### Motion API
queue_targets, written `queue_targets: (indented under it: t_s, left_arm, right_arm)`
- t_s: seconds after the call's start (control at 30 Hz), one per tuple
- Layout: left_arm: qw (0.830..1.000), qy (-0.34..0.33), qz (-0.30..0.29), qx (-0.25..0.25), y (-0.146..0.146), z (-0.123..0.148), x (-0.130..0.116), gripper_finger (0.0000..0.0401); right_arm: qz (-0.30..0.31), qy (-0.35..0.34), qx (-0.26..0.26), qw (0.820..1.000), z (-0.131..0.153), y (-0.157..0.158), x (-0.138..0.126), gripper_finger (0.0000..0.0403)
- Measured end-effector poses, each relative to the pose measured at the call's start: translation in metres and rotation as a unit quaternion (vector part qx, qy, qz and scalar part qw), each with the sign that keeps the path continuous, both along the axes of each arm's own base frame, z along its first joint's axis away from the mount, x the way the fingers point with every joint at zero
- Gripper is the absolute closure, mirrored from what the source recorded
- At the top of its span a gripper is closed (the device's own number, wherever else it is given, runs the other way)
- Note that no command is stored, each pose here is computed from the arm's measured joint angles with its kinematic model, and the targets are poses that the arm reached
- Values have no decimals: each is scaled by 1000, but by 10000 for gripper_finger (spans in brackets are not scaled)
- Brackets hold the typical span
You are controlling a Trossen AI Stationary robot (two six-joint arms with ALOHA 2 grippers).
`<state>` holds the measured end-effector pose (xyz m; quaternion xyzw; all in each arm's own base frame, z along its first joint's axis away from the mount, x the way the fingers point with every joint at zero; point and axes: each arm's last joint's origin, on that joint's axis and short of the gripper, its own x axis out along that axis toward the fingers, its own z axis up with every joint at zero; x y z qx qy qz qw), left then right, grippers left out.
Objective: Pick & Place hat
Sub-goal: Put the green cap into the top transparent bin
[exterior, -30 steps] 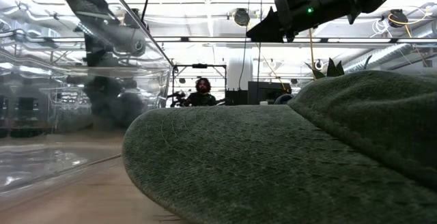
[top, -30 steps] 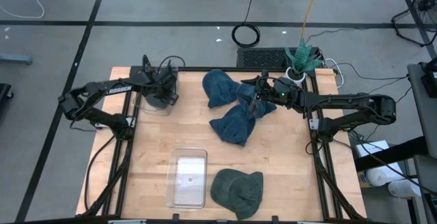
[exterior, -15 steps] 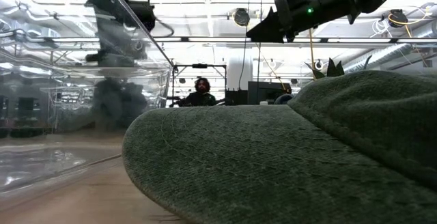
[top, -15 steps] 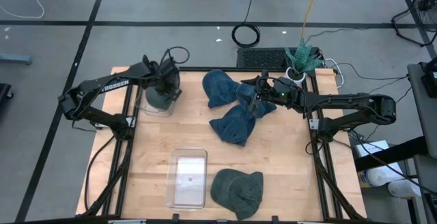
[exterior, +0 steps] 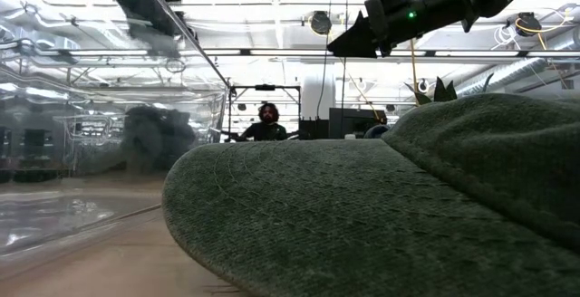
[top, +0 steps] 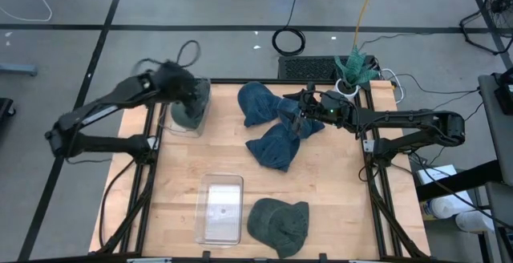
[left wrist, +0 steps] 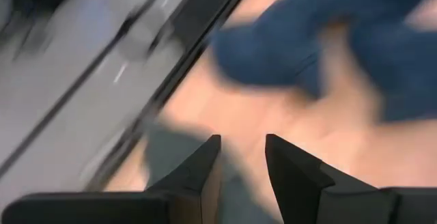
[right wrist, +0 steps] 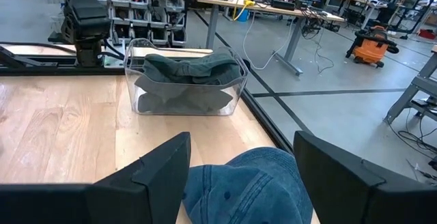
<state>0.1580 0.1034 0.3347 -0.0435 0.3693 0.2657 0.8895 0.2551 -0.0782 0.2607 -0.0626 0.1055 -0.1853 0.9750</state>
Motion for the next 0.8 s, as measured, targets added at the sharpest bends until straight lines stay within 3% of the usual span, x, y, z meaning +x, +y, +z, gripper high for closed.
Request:
queue_targets:
  t_s: [0.17,0.37,0.43,0.67,0.8]
  left_arm:
    - [974,-143,-172,31,-24,24,-24,281]
    - [940,-201,-276,12,-40,26,-43,281]
    - [939,-204,-276,14,-42,24,-47,281]
    - [960,-187,-206,29,-36,21,-50,281]
    - [967,-177,-177,36,-34,20,-50,281]
  right_arm:
    - [4,-3,1,1000,0,1,1,156]
    - [42,-5,-9,999,2,15,4,156]
    - [71,-11,-16,997,3,22,6,156]
    - [164,-27,-20,986,11,61,6,156]
    - [217,18,0,976,20,97,6,156]
